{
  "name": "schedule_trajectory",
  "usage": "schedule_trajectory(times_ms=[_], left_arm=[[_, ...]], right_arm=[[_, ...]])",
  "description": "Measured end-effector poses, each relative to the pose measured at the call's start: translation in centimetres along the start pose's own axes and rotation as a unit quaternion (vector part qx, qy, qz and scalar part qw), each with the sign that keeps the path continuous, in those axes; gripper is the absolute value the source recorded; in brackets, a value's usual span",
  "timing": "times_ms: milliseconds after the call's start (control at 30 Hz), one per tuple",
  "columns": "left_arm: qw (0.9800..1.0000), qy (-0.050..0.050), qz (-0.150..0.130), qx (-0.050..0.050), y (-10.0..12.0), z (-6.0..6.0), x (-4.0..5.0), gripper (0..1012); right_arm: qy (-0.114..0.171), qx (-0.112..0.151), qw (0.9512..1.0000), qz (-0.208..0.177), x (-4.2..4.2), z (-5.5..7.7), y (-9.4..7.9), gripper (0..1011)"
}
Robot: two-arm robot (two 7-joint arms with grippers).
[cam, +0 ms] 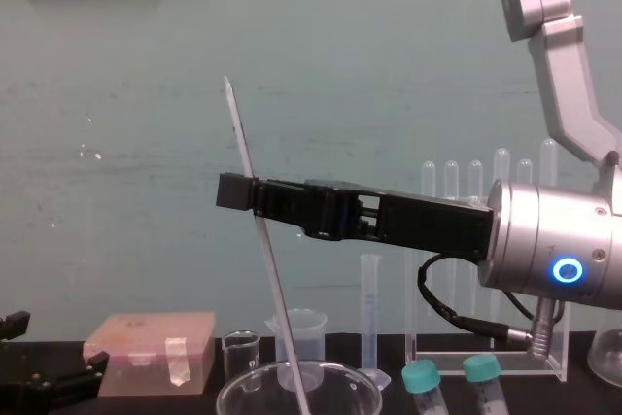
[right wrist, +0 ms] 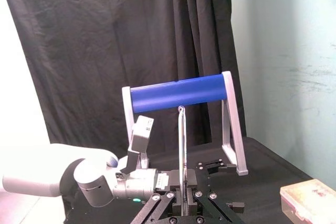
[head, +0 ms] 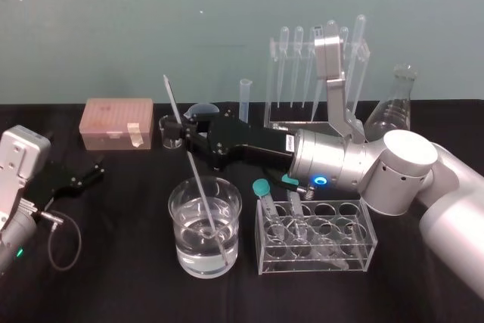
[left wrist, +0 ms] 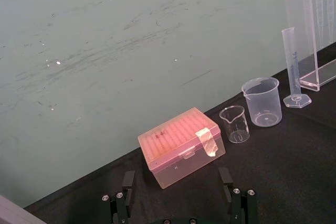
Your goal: Hold the thermometer with one hand and immerse one end into the beaker, then reinsert it into the test tube rack.
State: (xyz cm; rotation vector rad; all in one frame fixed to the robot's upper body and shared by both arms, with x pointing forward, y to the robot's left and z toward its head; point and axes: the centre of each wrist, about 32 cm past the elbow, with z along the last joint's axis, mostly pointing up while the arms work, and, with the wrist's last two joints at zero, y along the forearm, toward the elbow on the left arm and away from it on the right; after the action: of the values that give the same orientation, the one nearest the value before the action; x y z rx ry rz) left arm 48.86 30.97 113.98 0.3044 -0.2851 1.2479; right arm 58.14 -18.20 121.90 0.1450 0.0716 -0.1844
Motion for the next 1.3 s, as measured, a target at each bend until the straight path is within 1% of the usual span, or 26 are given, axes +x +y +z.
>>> schedule_trajectory(times_ms=[1300], left_arm=[[1.0,0.0,0.0,0.0,0.0,0.0,0.0,1008]], right_arm=[[-0.003,0.003,1.0,0.0,-0.38,0.15,-0.13,58]])
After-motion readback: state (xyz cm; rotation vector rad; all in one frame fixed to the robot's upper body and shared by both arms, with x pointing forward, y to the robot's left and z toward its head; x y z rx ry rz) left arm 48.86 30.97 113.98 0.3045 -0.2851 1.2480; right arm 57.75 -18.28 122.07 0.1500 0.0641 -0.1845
